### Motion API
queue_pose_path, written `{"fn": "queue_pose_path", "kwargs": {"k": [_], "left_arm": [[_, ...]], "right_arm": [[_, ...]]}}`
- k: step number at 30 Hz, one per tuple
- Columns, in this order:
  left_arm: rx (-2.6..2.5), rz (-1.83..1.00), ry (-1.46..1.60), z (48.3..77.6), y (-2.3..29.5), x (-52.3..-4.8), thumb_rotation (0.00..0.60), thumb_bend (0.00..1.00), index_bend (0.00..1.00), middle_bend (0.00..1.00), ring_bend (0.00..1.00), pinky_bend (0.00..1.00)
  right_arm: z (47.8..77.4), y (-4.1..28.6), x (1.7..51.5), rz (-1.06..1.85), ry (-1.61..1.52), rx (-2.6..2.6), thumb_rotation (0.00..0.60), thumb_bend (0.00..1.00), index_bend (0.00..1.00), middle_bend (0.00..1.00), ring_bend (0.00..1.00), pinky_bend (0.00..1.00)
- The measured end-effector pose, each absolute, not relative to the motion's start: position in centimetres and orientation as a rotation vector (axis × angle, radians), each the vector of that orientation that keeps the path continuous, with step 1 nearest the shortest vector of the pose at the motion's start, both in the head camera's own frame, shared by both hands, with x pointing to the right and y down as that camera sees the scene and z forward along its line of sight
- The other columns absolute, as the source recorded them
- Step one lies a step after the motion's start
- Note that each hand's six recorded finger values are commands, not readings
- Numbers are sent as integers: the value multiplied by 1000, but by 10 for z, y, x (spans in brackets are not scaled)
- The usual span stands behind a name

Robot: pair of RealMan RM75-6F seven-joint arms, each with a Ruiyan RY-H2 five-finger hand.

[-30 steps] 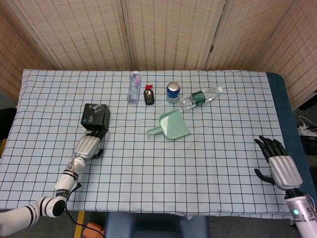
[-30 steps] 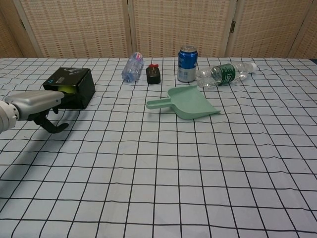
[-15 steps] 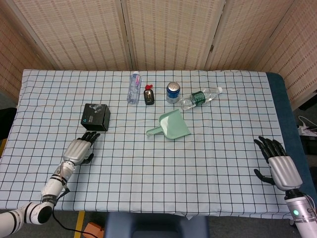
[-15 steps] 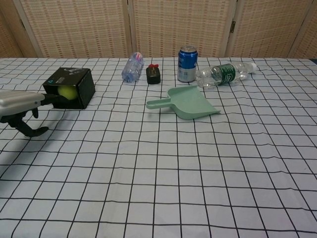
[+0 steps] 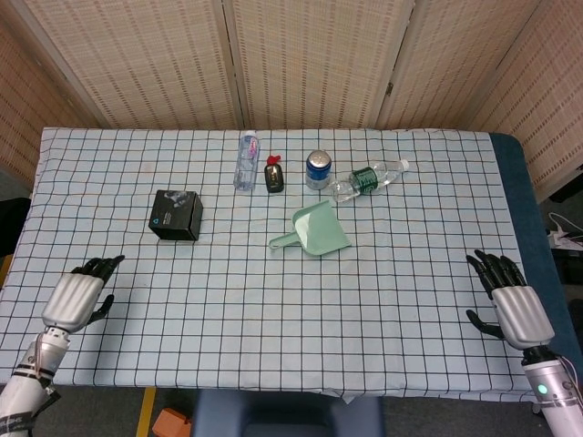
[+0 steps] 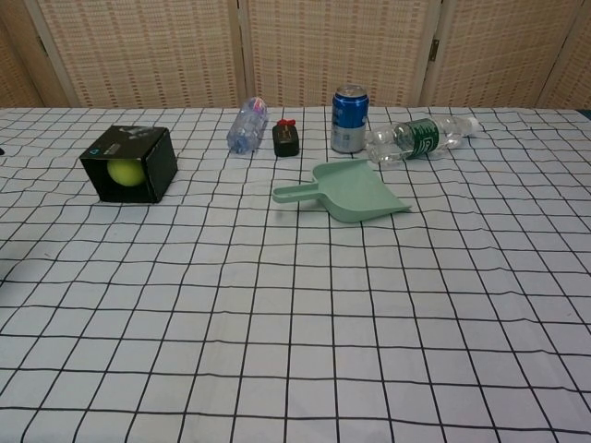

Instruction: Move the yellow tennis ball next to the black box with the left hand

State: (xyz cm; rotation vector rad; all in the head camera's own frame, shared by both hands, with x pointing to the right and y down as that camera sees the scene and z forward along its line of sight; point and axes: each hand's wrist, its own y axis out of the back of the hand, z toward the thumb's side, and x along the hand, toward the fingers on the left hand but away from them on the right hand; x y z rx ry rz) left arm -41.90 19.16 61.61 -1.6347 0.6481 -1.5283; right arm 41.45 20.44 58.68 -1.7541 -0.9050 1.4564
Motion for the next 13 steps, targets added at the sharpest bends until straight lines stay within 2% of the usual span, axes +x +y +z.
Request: {"fn": "queue_pose_path", "kwargs": {"k": [5,13], "left_arm": [[-1560,-1517,702,591,219,-439,600,445,118,160,163,394],[-1528,-1501,770,588,235,-453,600,445,117,151,158,397]], "right_arm": [[588,204,413,1453,-899,-1746,600,205,21,0,0,21],[585,202,414,1438,-917,-1725,600,206,21,0,0,19]]}}
